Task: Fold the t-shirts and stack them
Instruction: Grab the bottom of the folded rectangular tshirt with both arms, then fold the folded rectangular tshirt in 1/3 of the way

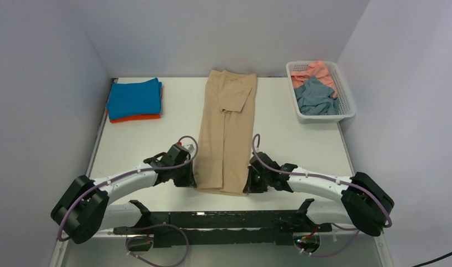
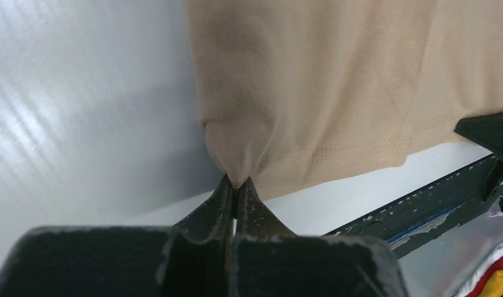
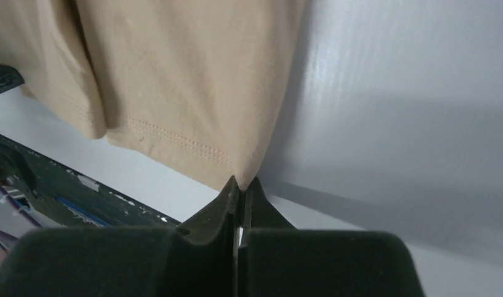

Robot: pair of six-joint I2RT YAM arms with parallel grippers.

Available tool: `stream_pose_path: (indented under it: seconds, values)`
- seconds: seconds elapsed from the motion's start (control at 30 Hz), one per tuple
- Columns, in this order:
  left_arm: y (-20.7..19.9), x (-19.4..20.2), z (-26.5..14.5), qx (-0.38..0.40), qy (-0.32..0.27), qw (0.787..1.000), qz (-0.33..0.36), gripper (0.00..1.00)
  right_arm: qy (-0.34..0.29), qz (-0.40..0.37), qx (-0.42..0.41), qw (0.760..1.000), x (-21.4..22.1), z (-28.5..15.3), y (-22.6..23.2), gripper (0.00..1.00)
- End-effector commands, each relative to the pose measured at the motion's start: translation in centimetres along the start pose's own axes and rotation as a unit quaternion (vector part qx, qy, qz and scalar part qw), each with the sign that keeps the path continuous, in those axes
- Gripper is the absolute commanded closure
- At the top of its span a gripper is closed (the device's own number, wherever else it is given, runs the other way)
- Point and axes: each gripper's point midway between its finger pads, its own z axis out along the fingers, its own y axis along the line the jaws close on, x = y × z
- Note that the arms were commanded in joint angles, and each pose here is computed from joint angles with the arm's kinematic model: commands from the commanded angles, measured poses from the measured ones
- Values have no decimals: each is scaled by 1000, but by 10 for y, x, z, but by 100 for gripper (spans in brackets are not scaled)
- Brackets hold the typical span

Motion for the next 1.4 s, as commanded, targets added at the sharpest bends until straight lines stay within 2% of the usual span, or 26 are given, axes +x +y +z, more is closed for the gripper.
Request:
stream_pose_path:
  seconds: [0.0, 0.1, 0.2, 0.37, 0.5, 0.73, 0.8, 1.0, 1.37]
  values:
    - [38, 27, -9, -73, 24, 997, -13, 100, 8, 15, 42, 999, 15, -10, -25, 100]
    - [43, 39, -13, -73, 37, 997, -14, 100, 17, 14, -2, 1000, 23, -14, -14, 100]
    - [33, 48, -14, -38, 46, 998, -18, 100, 26, 7, -55, 998, 30, -17, 4, 100]
    - [5, 33, -29, 13, 17, 1000, -12, 100, 8, -9, -105, 994, 20, -27, 30, 100]
    - [-25, -1, -51, 58, -48, 997, 3, 100, -47, -31, -96, 994, -7, -44, 41, 100]
    - [-47, -76, -69, 52, -141, 989, 6, 100, -164, -63, -77, 981, -78, -65, 59, 100]
    - [-54, -101, -70, 54, -161, 986, 3, 100, -178, -68, -79, 979, -98, -64, 64, 100]
    - [-58, -167, -66, 22, -194, 981, 2, 100, -225, -66, -38, 971, -161, -59, 56, 100]
    - [-65, -249, -32, 19, -178, 984, 9, 100, -278, -48, -4, 959, -250, -54, 35, 100]
